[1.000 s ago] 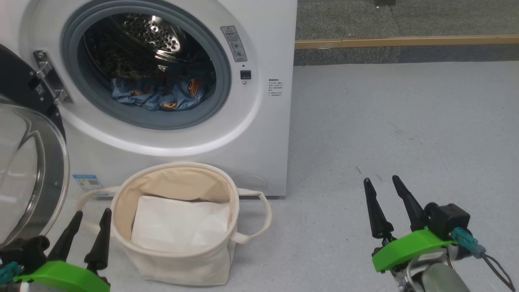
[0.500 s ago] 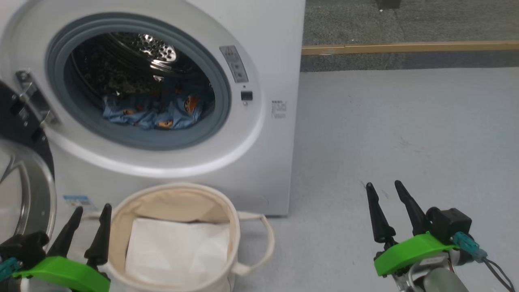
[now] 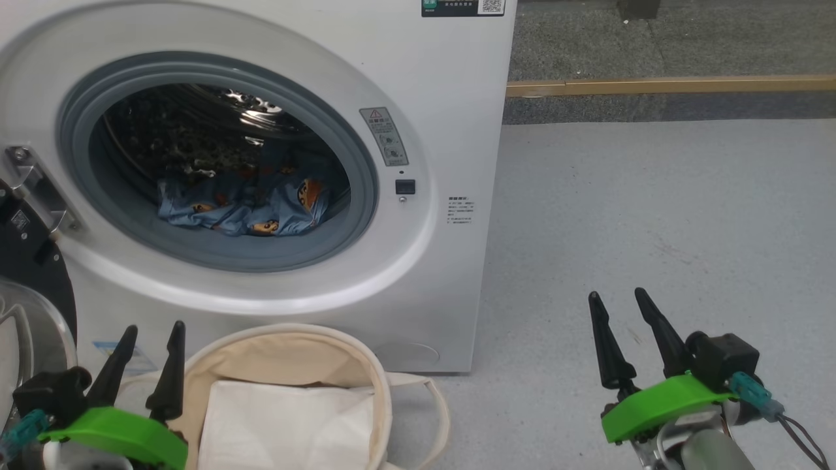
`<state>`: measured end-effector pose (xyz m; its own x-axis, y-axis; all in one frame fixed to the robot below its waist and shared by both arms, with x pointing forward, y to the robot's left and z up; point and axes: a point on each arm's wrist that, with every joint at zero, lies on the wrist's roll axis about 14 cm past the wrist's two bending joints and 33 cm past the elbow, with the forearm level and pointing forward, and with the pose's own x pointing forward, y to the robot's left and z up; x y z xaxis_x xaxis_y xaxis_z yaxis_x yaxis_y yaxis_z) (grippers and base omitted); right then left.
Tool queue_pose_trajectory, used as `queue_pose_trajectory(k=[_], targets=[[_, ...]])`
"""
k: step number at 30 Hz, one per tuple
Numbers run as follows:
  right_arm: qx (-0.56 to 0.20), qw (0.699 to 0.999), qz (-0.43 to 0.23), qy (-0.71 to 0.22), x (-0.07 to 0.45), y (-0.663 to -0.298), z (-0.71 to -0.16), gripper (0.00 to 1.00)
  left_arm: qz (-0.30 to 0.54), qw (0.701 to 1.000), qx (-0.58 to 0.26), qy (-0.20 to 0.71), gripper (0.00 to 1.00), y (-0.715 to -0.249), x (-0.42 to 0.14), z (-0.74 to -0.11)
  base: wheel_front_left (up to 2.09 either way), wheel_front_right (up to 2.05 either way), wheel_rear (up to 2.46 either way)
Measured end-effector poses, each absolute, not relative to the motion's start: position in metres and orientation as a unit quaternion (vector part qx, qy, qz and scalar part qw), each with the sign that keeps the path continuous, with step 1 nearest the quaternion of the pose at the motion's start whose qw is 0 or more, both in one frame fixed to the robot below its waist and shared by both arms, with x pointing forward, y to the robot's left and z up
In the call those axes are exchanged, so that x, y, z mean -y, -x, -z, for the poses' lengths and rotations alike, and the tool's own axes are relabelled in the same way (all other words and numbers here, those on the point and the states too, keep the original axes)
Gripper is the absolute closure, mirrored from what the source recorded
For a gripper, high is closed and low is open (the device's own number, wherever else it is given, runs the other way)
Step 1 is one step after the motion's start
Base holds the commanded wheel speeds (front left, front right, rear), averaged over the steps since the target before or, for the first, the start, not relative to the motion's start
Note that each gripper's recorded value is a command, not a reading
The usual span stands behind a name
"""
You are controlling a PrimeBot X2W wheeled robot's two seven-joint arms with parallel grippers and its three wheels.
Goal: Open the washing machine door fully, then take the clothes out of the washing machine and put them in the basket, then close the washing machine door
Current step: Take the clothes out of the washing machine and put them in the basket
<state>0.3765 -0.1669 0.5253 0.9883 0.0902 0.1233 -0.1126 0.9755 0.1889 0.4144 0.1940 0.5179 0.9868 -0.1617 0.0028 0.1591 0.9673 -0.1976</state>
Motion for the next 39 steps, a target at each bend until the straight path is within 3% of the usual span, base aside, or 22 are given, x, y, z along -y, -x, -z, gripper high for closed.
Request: queue_pose_trajectory(k=[17,27,39], targets=[[0.049,0.993,-0.053,-0.098,0.165,-0.378,-0.52,0.0,0.067,0.995,-0.045,0.063,0.0,-0.424,-0.194,-0.494,0.0,0.0,0.0],[0.044,0.993,-0.051,-0.096,0.167,-0.39,-0.516,0.0,0.079,0.994,-0.078,0.017,0.0,-0.473,-0.176,-0.487,0.0,0.0,0.0],[0.038,0.994,-0.047,-0.091,0.172,-0.43,-0.507,0.0,0.068,0.988,-0.12,-0.074,0.0,-0.556,-0.168,-0.47,0.0,0.0,0.0]])
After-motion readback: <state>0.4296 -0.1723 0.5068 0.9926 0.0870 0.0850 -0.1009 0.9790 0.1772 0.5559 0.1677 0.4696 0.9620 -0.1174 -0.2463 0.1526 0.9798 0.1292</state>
